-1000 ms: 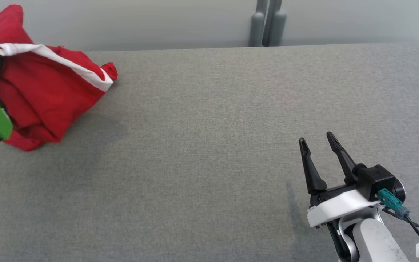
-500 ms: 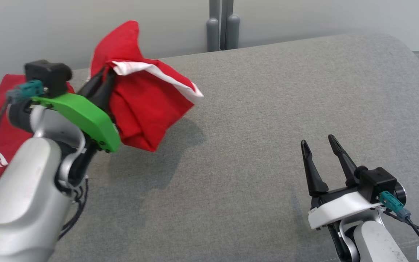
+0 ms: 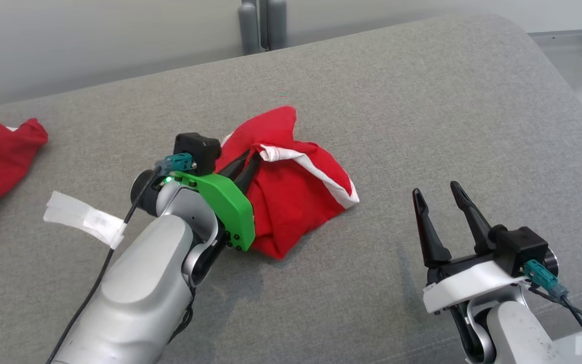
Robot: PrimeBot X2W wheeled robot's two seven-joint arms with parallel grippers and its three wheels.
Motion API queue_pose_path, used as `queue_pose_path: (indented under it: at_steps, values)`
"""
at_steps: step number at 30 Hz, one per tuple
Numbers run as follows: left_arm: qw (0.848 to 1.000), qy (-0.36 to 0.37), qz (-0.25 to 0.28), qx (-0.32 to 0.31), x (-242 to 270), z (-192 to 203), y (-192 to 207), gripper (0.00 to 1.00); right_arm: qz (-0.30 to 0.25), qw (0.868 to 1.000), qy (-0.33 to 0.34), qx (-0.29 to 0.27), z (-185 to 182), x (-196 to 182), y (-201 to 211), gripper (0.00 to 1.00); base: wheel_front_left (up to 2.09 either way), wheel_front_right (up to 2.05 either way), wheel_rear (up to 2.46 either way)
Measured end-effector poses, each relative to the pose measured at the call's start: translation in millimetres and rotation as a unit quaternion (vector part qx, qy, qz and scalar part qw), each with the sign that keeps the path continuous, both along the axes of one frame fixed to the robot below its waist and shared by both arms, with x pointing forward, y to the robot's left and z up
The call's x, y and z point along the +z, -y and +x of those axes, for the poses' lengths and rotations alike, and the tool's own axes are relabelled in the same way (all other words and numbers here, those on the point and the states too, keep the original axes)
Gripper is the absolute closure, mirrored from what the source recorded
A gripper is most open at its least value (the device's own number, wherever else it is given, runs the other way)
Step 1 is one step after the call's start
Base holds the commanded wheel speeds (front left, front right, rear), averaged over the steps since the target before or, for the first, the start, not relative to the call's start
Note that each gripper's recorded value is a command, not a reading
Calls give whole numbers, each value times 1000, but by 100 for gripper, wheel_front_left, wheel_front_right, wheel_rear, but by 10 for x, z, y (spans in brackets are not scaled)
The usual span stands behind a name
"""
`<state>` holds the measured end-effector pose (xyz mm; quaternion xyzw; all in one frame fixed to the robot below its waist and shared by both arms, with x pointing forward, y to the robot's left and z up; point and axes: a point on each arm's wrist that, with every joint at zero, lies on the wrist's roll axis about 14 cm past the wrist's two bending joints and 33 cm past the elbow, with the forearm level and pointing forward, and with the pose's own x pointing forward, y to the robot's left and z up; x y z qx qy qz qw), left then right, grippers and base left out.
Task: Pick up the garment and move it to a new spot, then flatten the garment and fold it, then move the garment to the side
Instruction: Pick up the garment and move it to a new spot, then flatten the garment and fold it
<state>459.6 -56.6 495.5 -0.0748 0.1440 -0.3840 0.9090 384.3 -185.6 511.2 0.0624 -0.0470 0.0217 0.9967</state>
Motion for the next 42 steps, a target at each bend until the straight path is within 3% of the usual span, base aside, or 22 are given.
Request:
queue_pose_path:
  at_steps: [8,9,10,11,21,28,36,37,38,40,42]
  values:
    - [998,-21,54,16,-593,145,-56,100,1,1000,-18,-24,-11,-108,163,0,0,0,0]
    - [998,-22,57,19,-630,161,-71,85,0,999,-19,-27,-13,-119,178,0,0,0,0]
    - [998,-21,57,22,-653,174,-79,53,0,999,-20,-29,-14,-126,193,0,0,0,0]
    - [998,-19,55,26,-659,186,-85,0,0,999,-21,-31,-14,-131,206,0,0,0,0]
    - [999,2,-2,45,-358,172,-16,0,-1,1000,-10,-13,23,-66,93,0,0,0,0]
    - [999,7,-1,34,-271,168,75,0,-1,1000,-5,0,13,-26,4,0,0,0,0]
    - [1000,0,3,21,-338,267,219,0,-4,1000,-17,-26,-29,-94,174,0,0,0,0]
    - [1000,-3,7,16,-368,264,244,16,-5,999,-19,-30,-33,-108,204,0,0,0,0]
    - [1000,-4,9,12,-394,260,265,43,-5,999,-21,-34,-37,-120,232,0,0,0,0]
    - [1000,-7,12,5,-432,253,301,66,-6,999,-24,-41,-40,-138,274,0,0,0,0]
    - [1000,-6,12,2,-436,245,319,96,-7,999,-25,-45,-39,-147,305,0,0,0,0]
